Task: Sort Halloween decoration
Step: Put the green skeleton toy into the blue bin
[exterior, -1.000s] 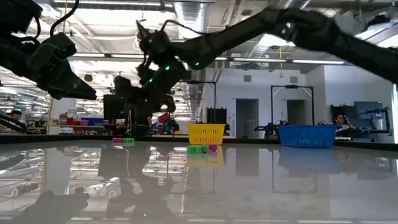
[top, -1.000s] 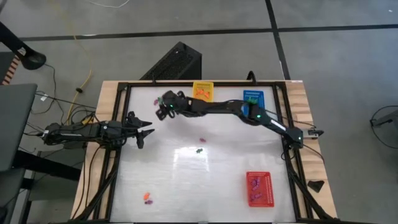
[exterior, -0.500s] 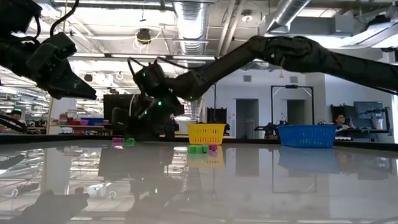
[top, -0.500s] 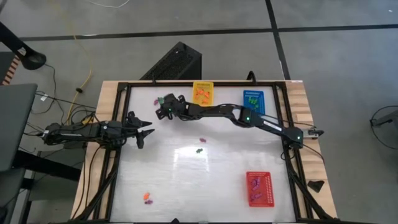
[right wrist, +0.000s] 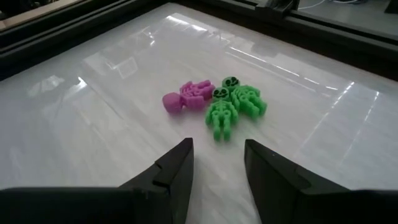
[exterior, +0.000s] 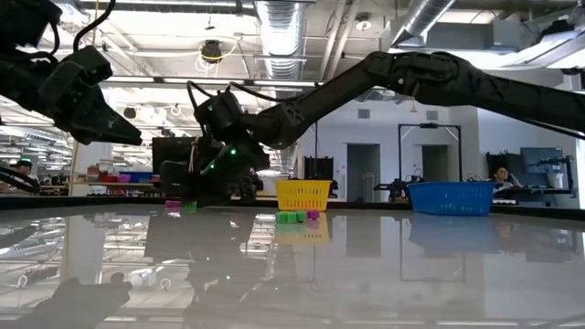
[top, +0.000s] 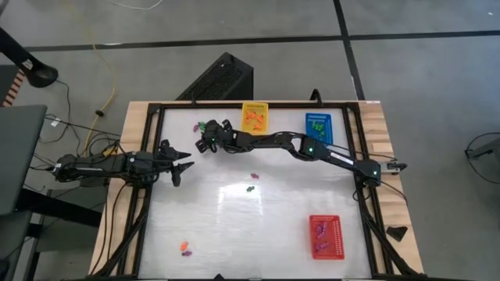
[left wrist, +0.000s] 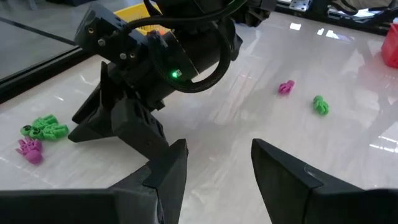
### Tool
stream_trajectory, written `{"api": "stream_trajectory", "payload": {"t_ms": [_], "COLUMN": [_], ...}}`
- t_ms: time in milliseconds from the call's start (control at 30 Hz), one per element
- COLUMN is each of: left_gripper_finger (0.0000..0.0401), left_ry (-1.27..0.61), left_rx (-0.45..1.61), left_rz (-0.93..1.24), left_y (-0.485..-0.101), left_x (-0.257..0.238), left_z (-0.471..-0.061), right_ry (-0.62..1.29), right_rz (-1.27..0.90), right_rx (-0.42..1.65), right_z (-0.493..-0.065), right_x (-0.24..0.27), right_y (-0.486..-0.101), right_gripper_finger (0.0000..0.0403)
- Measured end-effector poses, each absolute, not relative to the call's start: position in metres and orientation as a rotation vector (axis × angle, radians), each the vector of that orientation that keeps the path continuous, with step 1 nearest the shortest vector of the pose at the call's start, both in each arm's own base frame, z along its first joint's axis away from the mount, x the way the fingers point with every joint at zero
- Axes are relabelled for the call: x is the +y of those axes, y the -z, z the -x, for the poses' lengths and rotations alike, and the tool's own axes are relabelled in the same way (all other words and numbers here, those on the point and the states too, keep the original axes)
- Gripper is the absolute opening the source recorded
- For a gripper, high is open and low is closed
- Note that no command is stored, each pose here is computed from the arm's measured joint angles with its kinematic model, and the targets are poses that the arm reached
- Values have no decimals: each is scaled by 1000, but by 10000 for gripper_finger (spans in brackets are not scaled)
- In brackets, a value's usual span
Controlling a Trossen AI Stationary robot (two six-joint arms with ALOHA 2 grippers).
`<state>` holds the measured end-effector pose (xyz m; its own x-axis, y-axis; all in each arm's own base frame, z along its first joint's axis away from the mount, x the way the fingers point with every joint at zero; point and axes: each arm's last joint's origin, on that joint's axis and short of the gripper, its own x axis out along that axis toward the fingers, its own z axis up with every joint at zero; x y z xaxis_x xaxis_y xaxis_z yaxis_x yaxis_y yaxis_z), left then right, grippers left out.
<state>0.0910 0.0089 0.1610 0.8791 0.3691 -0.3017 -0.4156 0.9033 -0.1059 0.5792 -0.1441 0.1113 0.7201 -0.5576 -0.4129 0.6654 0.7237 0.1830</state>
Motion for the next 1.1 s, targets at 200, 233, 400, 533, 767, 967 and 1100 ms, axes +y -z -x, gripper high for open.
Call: {"api": "stream_trajectory", "payload": {"t_ms": [200, 233, 400, 533, 767, 967, 1100], "left_gripper_finger": [169, 169, 169, 169, 169, 169, 169], "left_ry": [-411, -412, -413, -429, -506, -605, -743], "left_rx": [281, 281, 274, 206, 13, -21, 111], "left_rz": [170, 170, 190, 349, 518, 464, 360], "left_y": [-161, -161, -161, -164, -182, -205, -217], "left_x": [9, 9, 9, 9, 13, 22, 39], "left_z": [-91, -91, -91, -92, -93, -90, -105], "right_ry": [689, 685, 652, 650, 497, 469, 469], "right_rz": [-334, -335, -344, -353, -430, -332, -229], "right_rx": [339, 339, 307, 265, 358, 532, 689], "right_z": [-579, -579, -579, -577, -573, -547, -514], "right_x": [-145, -145, -144, -147, -154, -142, -135], "right_y": [-112, -114, -136, -154, -153, -219, -267], "right_gripper_finger": [173, 173, 173, 173, 173, 172, 172]}}
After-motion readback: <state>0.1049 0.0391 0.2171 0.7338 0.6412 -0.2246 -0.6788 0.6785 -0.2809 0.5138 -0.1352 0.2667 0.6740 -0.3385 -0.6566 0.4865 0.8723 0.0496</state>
